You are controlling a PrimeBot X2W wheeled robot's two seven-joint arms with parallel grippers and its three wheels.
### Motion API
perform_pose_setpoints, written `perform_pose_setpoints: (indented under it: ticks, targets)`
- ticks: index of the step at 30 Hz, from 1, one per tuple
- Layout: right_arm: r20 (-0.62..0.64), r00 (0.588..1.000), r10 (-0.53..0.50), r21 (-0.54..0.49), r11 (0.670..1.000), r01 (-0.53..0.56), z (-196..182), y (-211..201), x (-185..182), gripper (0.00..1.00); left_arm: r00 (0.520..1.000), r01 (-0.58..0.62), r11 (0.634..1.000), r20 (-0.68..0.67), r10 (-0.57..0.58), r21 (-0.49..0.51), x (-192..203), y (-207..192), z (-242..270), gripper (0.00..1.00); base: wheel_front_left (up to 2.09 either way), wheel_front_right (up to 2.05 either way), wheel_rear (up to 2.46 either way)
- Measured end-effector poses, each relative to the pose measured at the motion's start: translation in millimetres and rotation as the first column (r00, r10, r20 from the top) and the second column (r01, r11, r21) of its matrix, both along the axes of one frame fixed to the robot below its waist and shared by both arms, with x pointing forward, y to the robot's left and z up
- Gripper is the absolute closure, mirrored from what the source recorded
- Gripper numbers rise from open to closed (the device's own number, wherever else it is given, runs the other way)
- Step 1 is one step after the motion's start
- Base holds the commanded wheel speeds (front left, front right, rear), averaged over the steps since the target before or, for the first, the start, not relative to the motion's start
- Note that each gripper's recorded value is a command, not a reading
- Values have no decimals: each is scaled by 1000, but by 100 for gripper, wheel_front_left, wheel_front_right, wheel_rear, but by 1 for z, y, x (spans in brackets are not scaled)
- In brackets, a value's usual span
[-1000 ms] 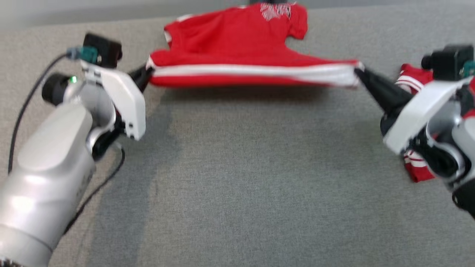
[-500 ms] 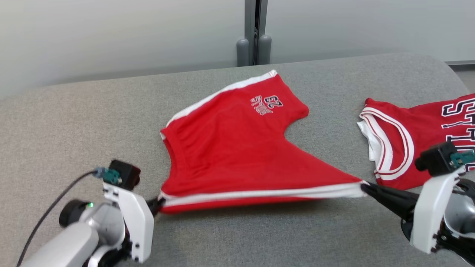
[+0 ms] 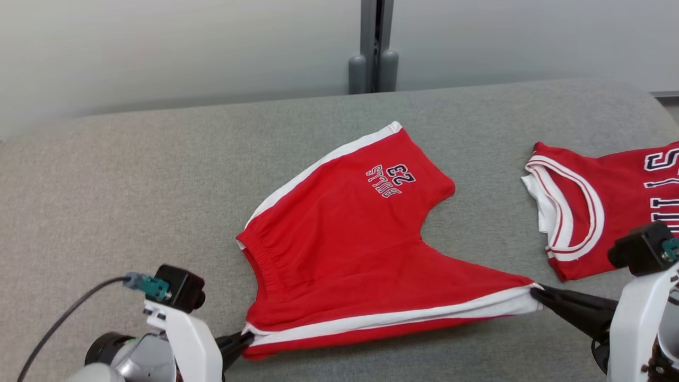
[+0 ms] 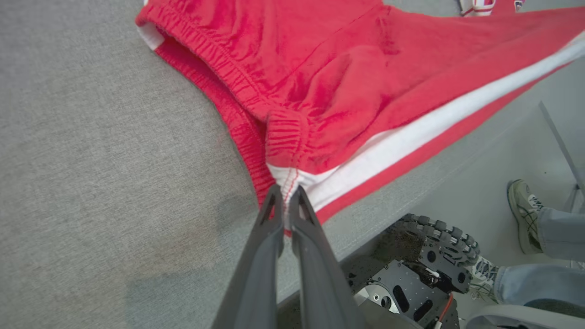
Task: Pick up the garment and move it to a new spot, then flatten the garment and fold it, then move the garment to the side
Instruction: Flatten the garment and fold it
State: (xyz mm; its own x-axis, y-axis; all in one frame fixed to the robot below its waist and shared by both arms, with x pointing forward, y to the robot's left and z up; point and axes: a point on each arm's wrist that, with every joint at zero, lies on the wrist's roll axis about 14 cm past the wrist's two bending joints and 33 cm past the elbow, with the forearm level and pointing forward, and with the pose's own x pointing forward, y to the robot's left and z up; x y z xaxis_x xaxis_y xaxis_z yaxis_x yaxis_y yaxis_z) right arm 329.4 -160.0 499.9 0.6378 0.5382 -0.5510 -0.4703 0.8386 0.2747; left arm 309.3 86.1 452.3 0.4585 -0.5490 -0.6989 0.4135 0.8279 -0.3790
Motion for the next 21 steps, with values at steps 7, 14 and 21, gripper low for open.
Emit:
perform_pose_setpoints:
  ticks: [7,14,21]
  targets:
    - [4,1000,8,-25,1000,-8,8,5,50,100,989,47,998,-140,-52,-35,21,-4,-1,100,0,0,0]
    - [-9,998,60,-45,997,-61,8,20,111,100,967,119,993,-228,-114,12,68,4,-1,100,0,0,0]
    - [-59,995,79,-56,995,-82,-9,31,169,100,927,169,985,-337,-165,-19,101,-2,-3,100,0,0,0]
